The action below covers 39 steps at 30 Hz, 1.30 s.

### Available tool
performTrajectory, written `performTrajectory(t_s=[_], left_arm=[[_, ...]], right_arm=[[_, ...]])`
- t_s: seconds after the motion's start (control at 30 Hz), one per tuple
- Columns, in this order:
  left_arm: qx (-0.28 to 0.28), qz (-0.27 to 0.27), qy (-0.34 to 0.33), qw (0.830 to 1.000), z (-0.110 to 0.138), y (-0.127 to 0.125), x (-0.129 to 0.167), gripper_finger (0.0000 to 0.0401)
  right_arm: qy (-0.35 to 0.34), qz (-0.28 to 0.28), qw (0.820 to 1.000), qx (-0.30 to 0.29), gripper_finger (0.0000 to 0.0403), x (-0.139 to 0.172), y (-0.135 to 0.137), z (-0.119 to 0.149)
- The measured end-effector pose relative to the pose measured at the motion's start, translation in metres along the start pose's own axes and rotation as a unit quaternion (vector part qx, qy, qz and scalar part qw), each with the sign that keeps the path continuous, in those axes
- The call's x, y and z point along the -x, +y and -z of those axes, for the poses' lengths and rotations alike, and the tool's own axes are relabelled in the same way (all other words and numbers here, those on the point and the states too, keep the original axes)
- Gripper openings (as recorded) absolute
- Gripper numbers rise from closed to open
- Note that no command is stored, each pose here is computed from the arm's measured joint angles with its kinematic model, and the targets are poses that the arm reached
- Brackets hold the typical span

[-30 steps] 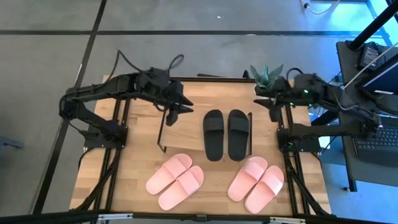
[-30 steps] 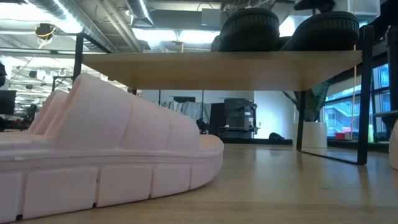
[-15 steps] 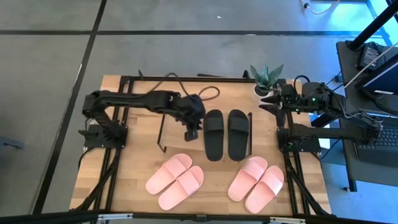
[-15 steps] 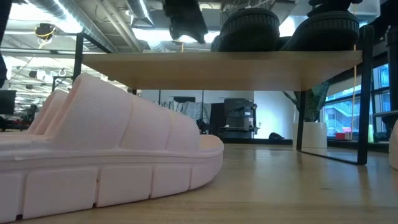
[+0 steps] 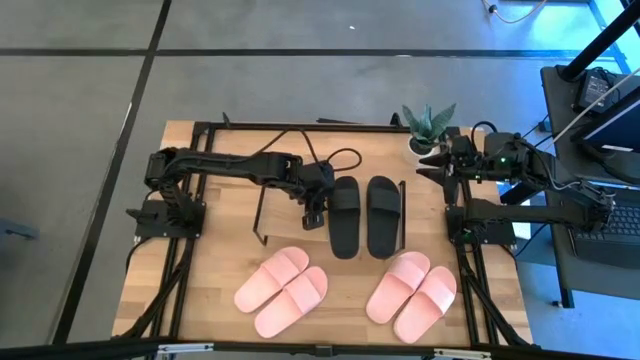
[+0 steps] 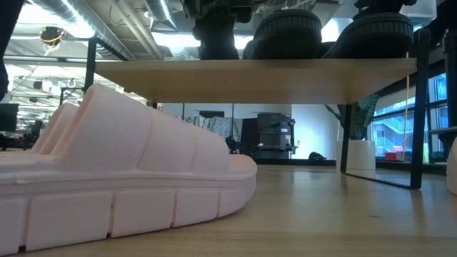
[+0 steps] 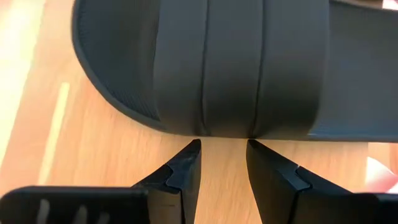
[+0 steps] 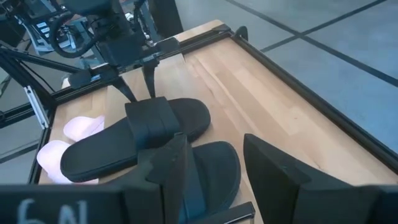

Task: Pick and place slides into the shelf
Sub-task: Put the black slides on the shelf

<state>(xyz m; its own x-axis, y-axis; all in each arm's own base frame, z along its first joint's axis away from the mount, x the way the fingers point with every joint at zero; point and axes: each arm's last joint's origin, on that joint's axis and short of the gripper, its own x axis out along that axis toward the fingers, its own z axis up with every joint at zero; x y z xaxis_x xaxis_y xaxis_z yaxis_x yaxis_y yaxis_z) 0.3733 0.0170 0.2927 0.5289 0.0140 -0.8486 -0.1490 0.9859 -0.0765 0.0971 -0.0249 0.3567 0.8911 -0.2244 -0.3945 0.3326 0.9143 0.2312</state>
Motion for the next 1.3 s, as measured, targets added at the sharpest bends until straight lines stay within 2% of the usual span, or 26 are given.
performTrajectory(t_s=[0.27,0.8,0.97,1.1,1.2,1.3], left_arm=[[0.002,0.004,-0.035,0.999,-0.009,0.001,-0.007,0.0119],[0.027,-0.002,-0.015,1.000,-0.006,0.010,-0.012,0.0119],[0.043,-0.003,-0.021,0.999,-0.004,0.014,0.006,0.0119],[0.055,0.014,-0.051,0.997,-0.006,0.013,0.026,0.0119],[0.042,0.045,-0.098,0.993,-0.012,0.004,0.042,0.0119],[0.003,0.068,-0.139,0.988,-0.017,-0.011,0.047,0.0119]], right_arm=[[0.006,0.002,1.000,0.001,0.0159,0.000,0.000,0.001],[0.010,0.003,1.000,-0.001,0.0159,0.000,-0.001,0.002],[0.011,0.001,1.000,-0.001,0.0159,0.000,0.000,0.002],[0.021,-0.035,0.999,0.009,0.0159,-0.003,0.002,0.001],[0.025,-0.033,0.999,0.010,0.0159,-0.007,0.002,0.001],[0.033,-0.031,0.999,0.010,0.0159,-0.012,0.002,0.000]])
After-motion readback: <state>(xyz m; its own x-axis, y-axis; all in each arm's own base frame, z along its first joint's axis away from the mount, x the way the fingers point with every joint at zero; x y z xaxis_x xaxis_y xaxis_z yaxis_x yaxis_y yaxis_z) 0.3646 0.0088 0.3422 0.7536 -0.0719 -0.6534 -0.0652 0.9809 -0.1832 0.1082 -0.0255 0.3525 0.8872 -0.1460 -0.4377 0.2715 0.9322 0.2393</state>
